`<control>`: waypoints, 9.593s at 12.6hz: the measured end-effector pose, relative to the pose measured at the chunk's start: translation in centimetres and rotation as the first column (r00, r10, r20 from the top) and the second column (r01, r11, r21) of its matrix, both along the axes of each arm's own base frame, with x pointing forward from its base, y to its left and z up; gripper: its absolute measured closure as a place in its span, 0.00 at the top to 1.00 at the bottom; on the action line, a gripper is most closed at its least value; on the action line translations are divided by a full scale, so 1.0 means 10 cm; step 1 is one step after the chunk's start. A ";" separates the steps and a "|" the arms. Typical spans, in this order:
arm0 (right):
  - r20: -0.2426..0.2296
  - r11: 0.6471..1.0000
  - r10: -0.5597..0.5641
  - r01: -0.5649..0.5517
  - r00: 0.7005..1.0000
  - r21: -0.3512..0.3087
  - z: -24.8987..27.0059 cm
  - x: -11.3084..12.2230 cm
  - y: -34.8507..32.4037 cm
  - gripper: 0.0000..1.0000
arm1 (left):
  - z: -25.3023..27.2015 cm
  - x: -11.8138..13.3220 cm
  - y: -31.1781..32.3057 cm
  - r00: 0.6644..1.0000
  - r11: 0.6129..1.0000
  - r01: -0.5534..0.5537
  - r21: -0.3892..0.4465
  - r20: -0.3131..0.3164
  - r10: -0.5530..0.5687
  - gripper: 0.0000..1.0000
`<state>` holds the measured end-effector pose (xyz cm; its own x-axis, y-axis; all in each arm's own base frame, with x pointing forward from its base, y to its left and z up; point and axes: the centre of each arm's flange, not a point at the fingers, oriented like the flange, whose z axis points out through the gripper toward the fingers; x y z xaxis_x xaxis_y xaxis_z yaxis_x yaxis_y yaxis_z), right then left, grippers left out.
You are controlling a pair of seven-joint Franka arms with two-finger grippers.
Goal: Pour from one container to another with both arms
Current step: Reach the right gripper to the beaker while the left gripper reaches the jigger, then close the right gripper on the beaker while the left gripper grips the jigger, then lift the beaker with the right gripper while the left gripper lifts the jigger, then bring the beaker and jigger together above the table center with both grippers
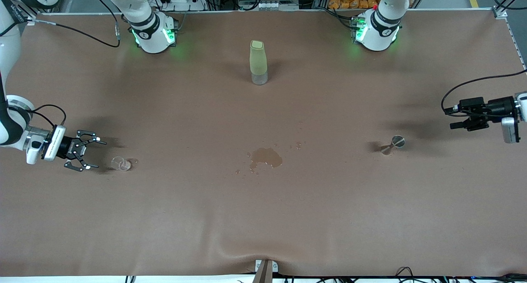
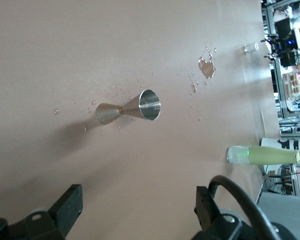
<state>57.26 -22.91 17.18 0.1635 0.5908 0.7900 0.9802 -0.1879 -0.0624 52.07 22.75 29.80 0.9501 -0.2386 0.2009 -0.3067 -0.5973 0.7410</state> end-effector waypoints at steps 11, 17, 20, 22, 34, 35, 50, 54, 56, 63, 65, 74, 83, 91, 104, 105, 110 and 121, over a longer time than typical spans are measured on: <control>0.104 0.993 0.021 -0.032 0.994 0.110 -0.60 0.09 0.09 1.00 | -0.61 0.14 -0.09 0.923 0.969 0.230 -0.091 0.335 -0.187 1.00; 0.156 0.981 0.003 -0.033 0.988 0.192 -0.77 0.12 0.25 1.00 | -1.14 0.24 -0.36 0.776 0.912 0.391 -0.124 0.578 -0.254 1.00; 0.152 0.969 -0.009 -0.029 0.988 0.246 -0.87 0.14 0.42 1.00 | -1.40 0.33 -0.40 0.688 0.883 0.458 -0.100 0.669 -0.282 0.96; 0.154 0.960 -0.016 -0.028 0.988 0.280 -0.97 0.13 0.51 1.00 | -1.50 0.34 -0.40 0.611 0.863 0.502 -0.056 0.729 -0.309 0.92; 0.145 0.936 -0.041 -0.013 0.989 0.352 -1.14 0.09 0.63 1.00 | -1.89 0.48 -0.81 0.248 0.828 0.553 0.086 0.933 -0.262 0.78; 0.147 0.936 -0.041 -0.014 0.988 0.351 -1.14 0.09 0.63 1.00 | -1.88 0.50 -0.84 0.233 0.824 0.559 0.091 0.937 -0.261 0.76; 0.129 0.908 -0.028 -0.029 0.991 0.417 -1.09 0.04 0.65 0.15 | -1.99 0.44 -1.10 0.206 0.799 0.598 0.061 0.952 -0.226 0.59; 0.058 0.890 -0.031 0.001 0.998 0.455 -0.99 0.11 0.67 0.15 | -1.99 0.44 -1.10 0.206 0.799 0.599 0.060 0.952 -0.226 0.44; 0.029 0.883 -0.026 0.010 0.999 0.469 -0.84 0.21 0.69 0.15 | -1.99 0.44 -1.10 0.205 0.798 0.600 0.059 0.953 -0.224 0.24; 0.042 0.899 0.027 -0.043 0.999 0.436 0.01 0.62 0.96 0.15 | -1.88 0.55 -1.26 0.206 0.790 0.611 0.041 0.956 -0.210 0.21; 0.070 0.904 0.073 -0.096 0.995 0.417 0.32 0.75 1.25 0.15 | -1.70 0.67 -1.42 0.225 0.784 0.621 0.021 0.953 -0.204 0.21; 0.122 0.916 0.198 -0.228 0.972 0.329 1.71 1.00 2.48 0.15 | -0.55 1.12 -3.52 0.214 0.631 0.775 0.025 0.929 -0.300 0.21; 0.086 0.889 0.186 -0.205 0.979 0.410 2.43 0.97 3.40 0.15 | -0.30 1.06 -5.47 0.333 0.776 0.618 -0.126 0.936 -0.113 0.21; 0.044 0.913 0.120 -0.128 0.992 0.386 2.56 0.97 4.01 0.15 | -0.57 0.77 -6.29 0.476 0.844 0.512 -0.156 0.870 -0.128 0.21; -0.145 0.943 0.063 -0.011 0.987 0.334 2.55 0.57 4.82 0.15 | -0.74 0.79 -6.68 0.523 0.877 0.431 -0.213 0.851 -0.051 0.21; -0.159 0.943 0.066 -0.010 0.985 0.332 2.56 0.50 4.86 0.15 | -0.76 0.79 -6.67 0.528 0.878 0.429 -0.213 0.848 -0.053 0.21; -0.219 0.963 0.085 -0.024 0.972 0.268 2.50 0.20 5.00 0.15 | -0.82 0.69 -6.73 0.536 0.873 0.439 -0.212 0.841 -0.066 0.21; -0.477 0.981 0.010 0.083 0.879 0.174 2.19 -0.07 5.16 0.15 | -0.87 0.73 -6.64 0.448 0.880 0.449 -0.156 0.892 -0.070 0.21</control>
<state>56.60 28.67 39.09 0.5644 0.4293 0.7051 0.8163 -0.1626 -0.5543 59.39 -43.65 21.08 0.1627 -0.1821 0.9697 -0.9785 -0.1558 0.1350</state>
